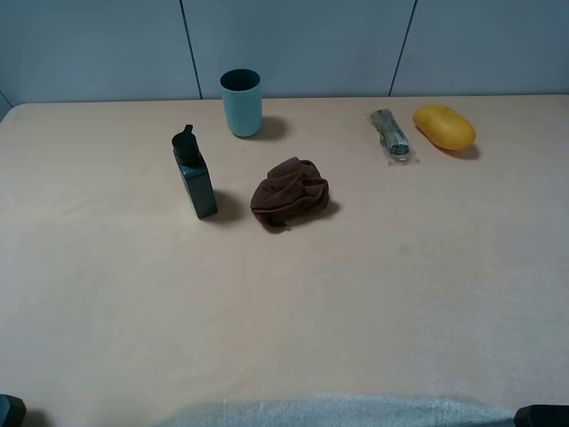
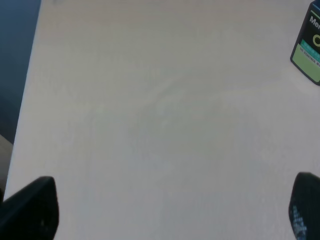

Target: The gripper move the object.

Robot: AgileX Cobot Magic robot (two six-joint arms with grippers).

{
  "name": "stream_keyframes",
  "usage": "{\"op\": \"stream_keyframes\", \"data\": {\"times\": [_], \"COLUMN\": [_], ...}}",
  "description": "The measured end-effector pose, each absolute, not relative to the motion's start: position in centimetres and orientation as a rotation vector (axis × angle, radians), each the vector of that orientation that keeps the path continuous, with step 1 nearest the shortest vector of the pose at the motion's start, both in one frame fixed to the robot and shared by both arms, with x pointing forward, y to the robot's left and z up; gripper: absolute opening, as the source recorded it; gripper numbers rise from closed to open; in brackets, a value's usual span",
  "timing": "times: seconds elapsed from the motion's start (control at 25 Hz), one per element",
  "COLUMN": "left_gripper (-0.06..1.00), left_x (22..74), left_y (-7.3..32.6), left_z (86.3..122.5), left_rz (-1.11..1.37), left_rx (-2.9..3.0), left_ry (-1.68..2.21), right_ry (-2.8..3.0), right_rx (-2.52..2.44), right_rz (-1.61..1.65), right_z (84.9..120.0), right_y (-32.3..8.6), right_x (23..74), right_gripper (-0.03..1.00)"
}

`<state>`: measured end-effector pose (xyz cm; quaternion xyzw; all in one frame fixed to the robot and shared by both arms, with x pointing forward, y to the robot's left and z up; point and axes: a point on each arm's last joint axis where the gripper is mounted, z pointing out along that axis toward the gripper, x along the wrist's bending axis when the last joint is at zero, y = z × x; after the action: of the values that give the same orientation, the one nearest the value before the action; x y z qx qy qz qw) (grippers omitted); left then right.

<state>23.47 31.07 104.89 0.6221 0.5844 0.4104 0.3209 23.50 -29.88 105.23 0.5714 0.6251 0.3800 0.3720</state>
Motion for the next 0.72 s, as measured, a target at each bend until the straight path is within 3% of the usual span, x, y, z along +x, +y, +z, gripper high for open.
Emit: {"op": "stream_keyframes", "data": {"times": [0.72], "left_gripper": [0.93], "left_x": [23.47], "left_y": [31.07], "left_z": [104.89], "left_rz": [1.078], "left_rx": [1.635], "left_ry": [1.535], "right_ry": [1.602], "right_rx": [1.465], "right_rz": [0.974], "right_z": [105.23], "right_y": [-29.88], "right_x": [23.5], "right_gripper": [0.69]}}
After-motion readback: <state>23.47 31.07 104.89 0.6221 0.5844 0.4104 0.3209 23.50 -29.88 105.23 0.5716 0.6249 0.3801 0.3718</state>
